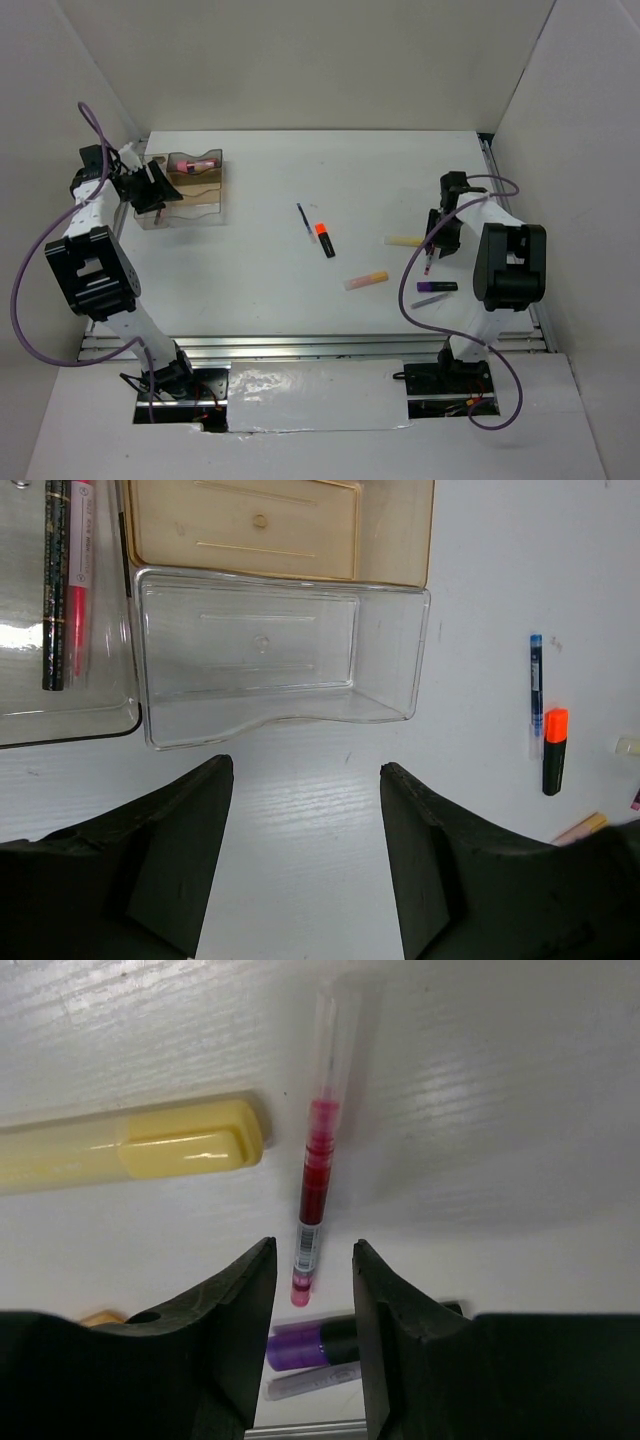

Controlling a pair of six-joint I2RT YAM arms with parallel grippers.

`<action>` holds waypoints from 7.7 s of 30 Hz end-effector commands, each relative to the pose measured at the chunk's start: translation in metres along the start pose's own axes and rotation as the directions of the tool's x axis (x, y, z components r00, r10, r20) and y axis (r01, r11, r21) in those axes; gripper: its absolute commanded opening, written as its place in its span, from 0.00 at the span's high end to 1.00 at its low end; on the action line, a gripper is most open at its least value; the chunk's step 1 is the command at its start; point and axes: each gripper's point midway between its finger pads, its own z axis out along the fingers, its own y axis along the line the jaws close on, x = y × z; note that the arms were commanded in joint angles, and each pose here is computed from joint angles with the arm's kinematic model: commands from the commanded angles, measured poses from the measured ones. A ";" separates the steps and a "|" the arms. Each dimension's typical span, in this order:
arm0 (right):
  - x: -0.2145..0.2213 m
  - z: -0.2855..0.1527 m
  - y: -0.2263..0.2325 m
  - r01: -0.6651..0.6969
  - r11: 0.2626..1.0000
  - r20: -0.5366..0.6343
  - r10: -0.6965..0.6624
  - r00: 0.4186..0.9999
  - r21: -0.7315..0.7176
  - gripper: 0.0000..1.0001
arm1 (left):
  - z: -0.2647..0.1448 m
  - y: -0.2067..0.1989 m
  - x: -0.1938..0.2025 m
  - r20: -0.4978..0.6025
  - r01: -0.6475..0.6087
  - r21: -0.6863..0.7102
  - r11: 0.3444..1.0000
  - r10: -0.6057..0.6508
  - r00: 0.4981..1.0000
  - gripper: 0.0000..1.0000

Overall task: Sort the stationery into containers
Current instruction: Pick up the pen from the center of the board, then place the pen in the storage box, then pick up the pen from the center of the board.

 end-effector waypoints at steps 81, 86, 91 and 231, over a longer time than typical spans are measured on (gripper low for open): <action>0.072 -0.312 0.280 0.571 0.113 0.507 -0.344 0.790 -0.813 0.97 | -0.085 -0.408 0.132 -0.069 -0.093 0.885 0.456 0.326 0.943 0.52; 0.072 -0.309 0.281 0.566 0.115 0.501 -0.348 0.793 -0.816 0.97 | -0.083 -0.406 0.134 -0.080 -0.084 0.881 0.466 0.323 0.943 0.64; 0.071 -0.307 0.282 0.559 0.116 0.493 -0.350 0.797 -0.821 0.91 | -0.088 -0.407 0.136 -0.084 -0.075 0.893 0.444 0.328 0.941 0.87; 0.150 0.003 0.029 0.935 -0.347 -0.012 -0.937 -0.348 -0.077 0.58 | -0.002 -0.143 0.011 -0.040 -0.525 0.366 0.768 0.577 0.816 0.38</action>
